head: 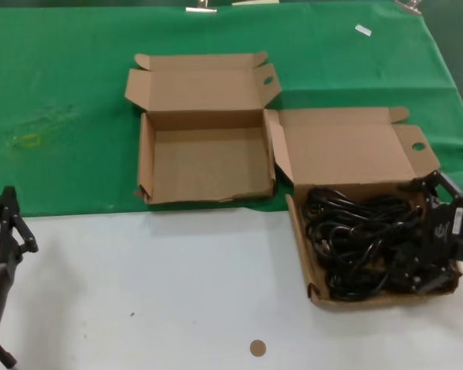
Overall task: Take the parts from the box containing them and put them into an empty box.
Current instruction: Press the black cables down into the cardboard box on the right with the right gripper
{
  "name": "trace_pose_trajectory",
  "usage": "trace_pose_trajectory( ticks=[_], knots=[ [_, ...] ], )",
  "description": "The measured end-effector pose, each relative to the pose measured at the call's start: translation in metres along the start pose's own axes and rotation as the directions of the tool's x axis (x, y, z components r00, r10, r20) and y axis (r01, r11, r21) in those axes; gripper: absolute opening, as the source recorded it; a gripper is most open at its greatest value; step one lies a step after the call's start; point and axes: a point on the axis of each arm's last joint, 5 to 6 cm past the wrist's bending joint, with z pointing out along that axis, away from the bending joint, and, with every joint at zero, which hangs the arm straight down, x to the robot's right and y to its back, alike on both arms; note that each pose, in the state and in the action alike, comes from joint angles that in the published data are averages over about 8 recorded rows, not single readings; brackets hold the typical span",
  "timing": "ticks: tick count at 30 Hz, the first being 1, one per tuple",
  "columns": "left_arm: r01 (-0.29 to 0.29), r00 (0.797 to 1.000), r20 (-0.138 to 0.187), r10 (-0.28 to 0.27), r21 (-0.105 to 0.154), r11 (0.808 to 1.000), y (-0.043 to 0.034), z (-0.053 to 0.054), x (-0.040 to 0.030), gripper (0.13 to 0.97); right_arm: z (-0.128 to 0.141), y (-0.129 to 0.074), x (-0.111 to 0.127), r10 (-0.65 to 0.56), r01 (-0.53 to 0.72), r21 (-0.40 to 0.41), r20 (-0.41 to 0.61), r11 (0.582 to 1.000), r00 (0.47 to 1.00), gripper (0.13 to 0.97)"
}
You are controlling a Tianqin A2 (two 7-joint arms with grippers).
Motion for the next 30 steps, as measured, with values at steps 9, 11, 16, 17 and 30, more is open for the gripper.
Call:
trace_pose_trajectory(
  ticks=[9,11,16,17,30],
  knots=[
    [0.000,1.000,0.000,0.000,0.000,1.000,0.0000,0.000,0.0000,0.144,-0.001,0.003,0.021,-0.110,0.116,-0.034,0.139,0.993,0.984,0.966],
    [0.000,1.000,0.000,0.000,0.000,1.000,0.0000,0.000,0.0000,0.144,0.001,0.003,0.026,-0.132,0.140,-0.036,0.162,0.990,0.978,0.966],
    [0.000,1.000,0.000,0.000,0.000,1.000,0.0000,0.000,0.0000,0.144,0.009,0.000,0.040,-0.172,0.183,-0.039,0.192,0.982,0.966,0.950],
    [0.000,1.000,0.000,0.000,0.000,1.000,0.0000,0.000,0.0000,0.144,0.011,-0.001,0.043,-0.179,0.190,-0.040,0.195,0.981,0.964,0.946],
    [0.000,1.000,0.000,0.000,0.000,1.000,0.0000,0.000,0.0000,0.144,0.033,-0.006,0.066,-0.228,0.247,-0.055,0.238,0.967,0.944,0.832]
  ],
)
